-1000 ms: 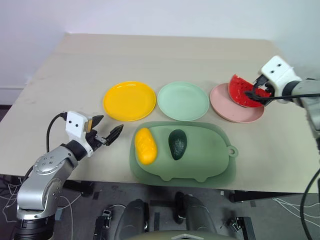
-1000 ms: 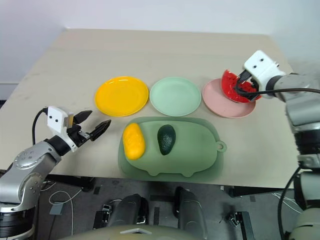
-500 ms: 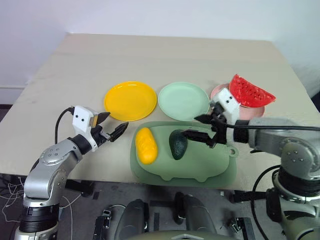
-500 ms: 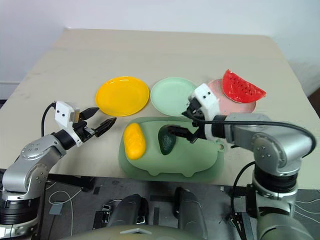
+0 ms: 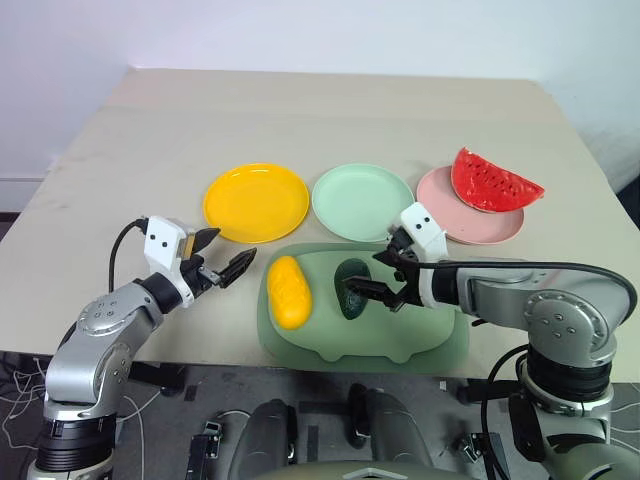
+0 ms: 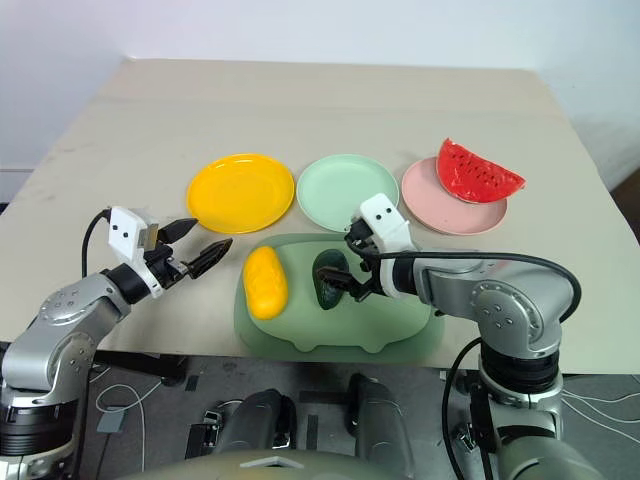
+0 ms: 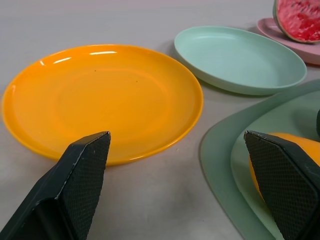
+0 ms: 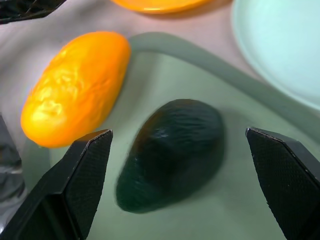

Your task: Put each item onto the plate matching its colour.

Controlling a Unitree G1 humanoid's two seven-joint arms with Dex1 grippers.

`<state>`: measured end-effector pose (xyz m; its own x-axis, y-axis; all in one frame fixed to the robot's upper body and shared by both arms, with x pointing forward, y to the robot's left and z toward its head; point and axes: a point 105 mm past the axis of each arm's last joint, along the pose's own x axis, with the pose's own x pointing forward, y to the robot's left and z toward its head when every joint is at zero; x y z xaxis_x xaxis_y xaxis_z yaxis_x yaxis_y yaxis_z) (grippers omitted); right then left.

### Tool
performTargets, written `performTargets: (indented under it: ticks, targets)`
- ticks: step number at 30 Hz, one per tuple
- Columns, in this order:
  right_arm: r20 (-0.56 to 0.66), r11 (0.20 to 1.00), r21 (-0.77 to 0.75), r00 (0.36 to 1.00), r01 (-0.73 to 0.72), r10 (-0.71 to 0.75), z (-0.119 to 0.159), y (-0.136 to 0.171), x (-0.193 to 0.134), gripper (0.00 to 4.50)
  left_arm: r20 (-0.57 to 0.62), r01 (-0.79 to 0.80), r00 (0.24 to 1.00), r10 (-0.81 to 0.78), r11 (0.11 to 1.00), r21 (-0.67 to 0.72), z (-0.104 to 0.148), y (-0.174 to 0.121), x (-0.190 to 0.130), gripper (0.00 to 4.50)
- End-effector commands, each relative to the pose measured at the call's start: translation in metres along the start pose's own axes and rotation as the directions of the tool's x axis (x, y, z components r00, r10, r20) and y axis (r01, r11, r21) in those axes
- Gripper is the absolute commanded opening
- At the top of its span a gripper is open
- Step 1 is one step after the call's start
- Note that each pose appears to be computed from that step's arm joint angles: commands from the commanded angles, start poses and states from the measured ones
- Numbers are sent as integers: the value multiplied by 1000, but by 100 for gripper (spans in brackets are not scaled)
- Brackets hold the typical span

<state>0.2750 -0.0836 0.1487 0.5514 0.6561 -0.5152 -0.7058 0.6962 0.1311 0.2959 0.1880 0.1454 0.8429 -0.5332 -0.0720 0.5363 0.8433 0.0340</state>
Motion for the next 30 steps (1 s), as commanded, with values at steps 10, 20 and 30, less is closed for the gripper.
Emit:
performTargets:
  ticks: [10, 20, 30]
  targets:
    - [-102, 994, -79, 992, 71, -79, -12, -10, 17, 410, 53, -25, 998, 23, 999, 40, 15, 1, -6, 450]
    - [133, 979, -196, 991, 54, -28, 60, -14, -6, 98, 58, -41, 998, 38, 998, 46, 17, 4, -8, 450]
    - [168, 955, -251, 978, 161, -121, 88, -68, -4, 115, 67, -61, 996, 57, 997, 56, 20, 7, -10, 450]
